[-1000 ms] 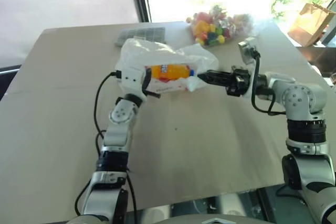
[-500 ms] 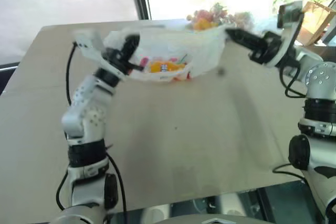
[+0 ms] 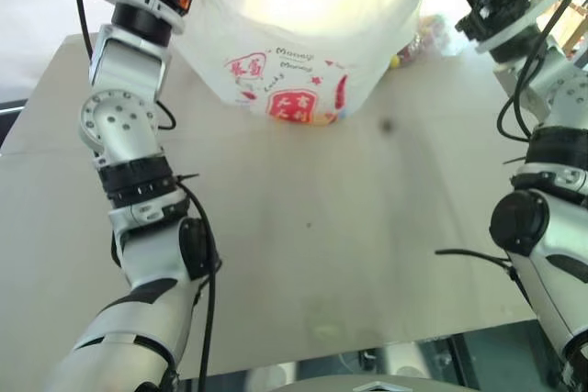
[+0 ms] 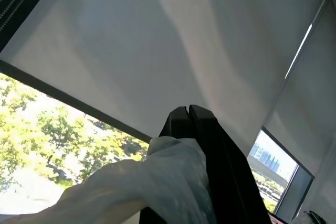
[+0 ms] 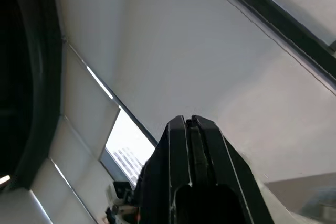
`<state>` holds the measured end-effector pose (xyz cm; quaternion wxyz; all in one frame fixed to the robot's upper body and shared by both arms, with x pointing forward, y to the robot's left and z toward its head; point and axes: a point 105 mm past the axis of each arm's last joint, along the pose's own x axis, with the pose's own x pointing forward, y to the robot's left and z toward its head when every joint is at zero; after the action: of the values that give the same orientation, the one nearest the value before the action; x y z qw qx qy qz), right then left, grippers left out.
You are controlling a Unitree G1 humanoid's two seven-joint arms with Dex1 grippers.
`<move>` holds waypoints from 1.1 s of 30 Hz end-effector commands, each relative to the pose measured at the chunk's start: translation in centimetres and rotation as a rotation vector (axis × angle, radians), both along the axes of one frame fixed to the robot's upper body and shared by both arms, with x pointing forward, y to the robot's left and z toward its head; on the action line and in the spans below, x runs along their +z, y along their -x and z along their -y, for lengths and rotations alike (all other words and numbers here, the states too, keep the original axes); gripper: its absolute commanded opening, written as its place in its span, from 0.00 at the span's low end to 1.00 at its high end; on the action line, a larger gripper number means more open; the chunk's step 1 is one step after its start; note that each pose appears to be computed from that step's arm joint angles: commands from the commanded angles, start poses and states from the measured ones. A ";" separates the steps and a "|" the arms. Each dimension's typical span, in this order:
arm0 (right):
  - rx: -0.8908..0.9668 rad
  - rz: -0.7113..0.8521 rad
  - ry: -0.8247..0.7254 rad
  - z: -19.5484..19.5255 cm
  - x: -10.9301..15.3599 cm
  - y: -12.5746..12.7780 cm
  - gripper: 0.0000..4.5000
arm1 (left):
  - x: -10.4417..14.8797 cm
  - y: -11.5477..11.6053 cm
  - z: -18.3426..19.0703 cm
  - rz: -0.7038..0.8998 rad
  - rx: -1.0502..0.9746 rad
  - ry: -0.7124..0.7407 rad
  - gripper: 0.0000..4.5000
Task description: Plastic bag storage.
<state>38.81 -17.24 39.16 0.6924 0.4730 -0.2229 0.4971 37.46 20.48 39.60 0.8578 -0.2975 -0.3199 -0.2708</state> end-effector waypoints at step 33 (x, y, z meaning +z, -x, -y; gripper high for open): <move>0.056 -0.205 0.779 -1.9 -18.3 7.3 1.00 | -17.9 18.4 -11.9 -0.647 0.069 -0.543 0.99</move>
<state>31.98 -15.26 20.40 0.8204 0.2509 0.0771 0.5079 19.61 32.28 20.86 0.9623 -0.1592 0.0565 -0.2132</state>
